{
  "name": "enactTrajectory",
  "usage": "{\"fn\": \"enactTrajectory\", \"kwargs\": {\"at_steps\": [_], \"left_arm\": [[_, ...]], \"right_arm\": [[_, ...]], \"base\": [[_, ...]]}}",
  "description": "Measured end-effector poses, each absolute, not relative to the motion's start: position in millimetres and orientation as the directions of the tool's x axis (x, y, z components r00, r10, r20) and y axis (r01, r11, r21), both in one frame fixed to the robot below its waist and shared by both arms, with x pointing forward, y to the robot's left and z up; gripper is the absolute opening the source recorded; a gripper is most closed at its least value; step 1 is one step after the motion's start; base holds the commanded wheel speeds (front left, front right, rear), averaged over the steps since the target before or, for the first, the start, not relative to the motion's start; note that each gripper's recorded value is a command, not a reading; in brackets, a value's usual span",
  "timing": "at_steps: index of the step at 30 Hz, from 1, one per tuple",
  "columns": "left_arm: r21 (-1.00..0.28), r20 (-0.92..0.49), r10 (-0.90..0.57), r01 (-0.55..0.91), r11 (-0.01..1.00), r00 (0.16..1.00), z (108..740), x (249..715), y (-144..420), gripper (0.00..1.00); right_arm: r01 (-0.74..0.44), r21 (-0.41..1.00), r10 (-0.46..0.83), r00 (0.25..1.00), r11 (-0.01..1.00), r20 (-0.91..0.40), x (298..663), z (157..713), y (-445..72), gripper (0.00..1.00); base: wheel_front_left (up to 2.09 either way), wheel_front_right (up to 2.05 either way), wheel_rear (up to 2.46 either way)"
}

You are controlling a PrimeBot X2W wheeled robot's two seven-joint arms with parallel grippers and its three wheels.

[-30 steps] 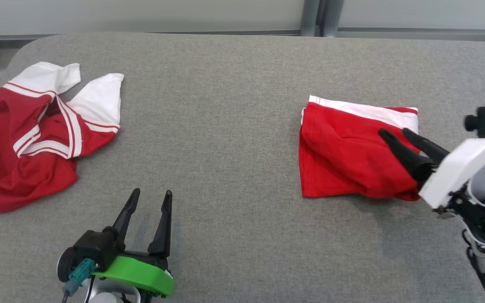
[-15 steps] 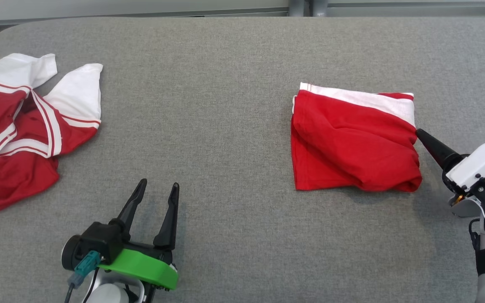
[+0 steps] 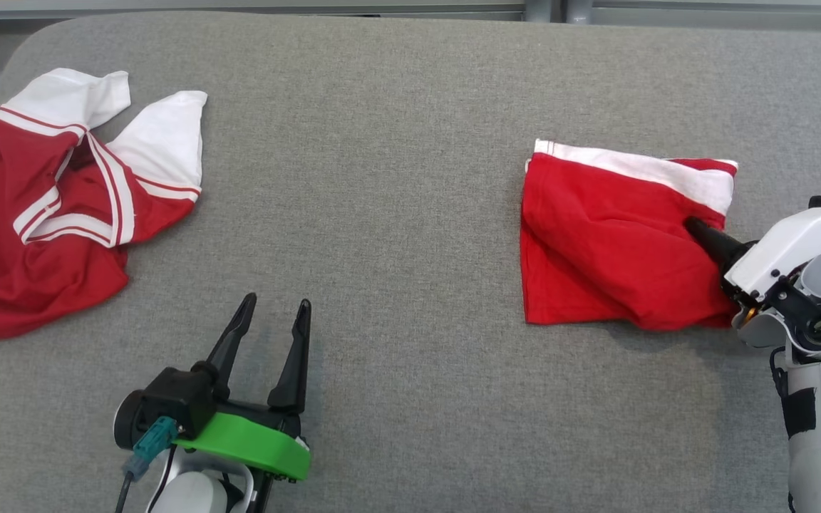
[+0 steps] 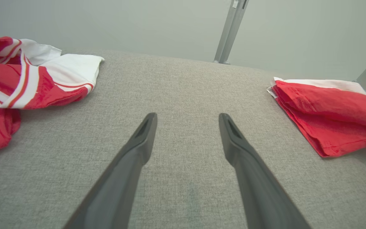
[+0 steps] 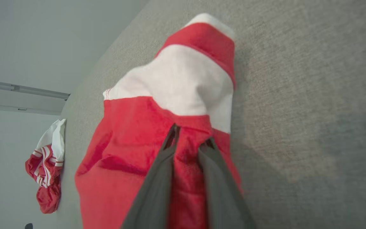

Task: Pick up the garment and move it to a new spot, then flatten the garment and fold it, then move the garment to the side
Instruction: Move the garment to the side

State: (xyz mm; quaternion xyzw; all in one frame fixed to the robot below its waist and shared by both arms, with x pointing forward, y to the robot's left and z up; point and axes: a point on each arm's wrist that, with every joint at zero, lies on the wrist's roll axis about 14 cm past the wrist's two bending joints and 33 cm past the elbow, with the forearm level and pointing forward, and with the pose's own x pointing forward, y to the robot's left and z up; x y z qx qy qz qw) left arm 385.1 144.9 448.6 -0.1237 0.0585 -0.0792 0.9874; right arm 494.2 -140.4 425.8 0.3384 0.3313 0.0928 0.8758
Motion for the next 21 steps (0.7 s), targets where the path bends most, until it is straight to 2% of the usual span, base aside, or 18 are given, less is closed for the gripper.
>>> {"fn": "enactTrajectory", "kwargs": {"at_steps": [7,14,21], "left_arm": [[-0.258,-0.075,-0.159,0.135,0.957,0.984,455.5,384.8,146.7,1.0],[-0.266,-0.05,-0.157,0.138,0.954,0.986,463.0,383.6,144.6,1.0],[-0.278,-0.045,-0.153,0.135,0.951,0.987,463.8,383.4,142.0,1.0]], "right_arm": [[-0.088,0.633,0.448,0.781,0.769,-0.436,505.4,465.5,-124.4,0.0],[-0.295,0.612,0.587,0.729,0.733,-0.352,494.2,516.5,-82.3,0.0],[-0.361,0.613,0.649,0.678,0.703,-0.346,477.3,530.8,-62.7,0.0]], "base": [[0.0,0.0,0.0],[0.0,0.0,0.0],[0.0,0.0,0.0]]}}
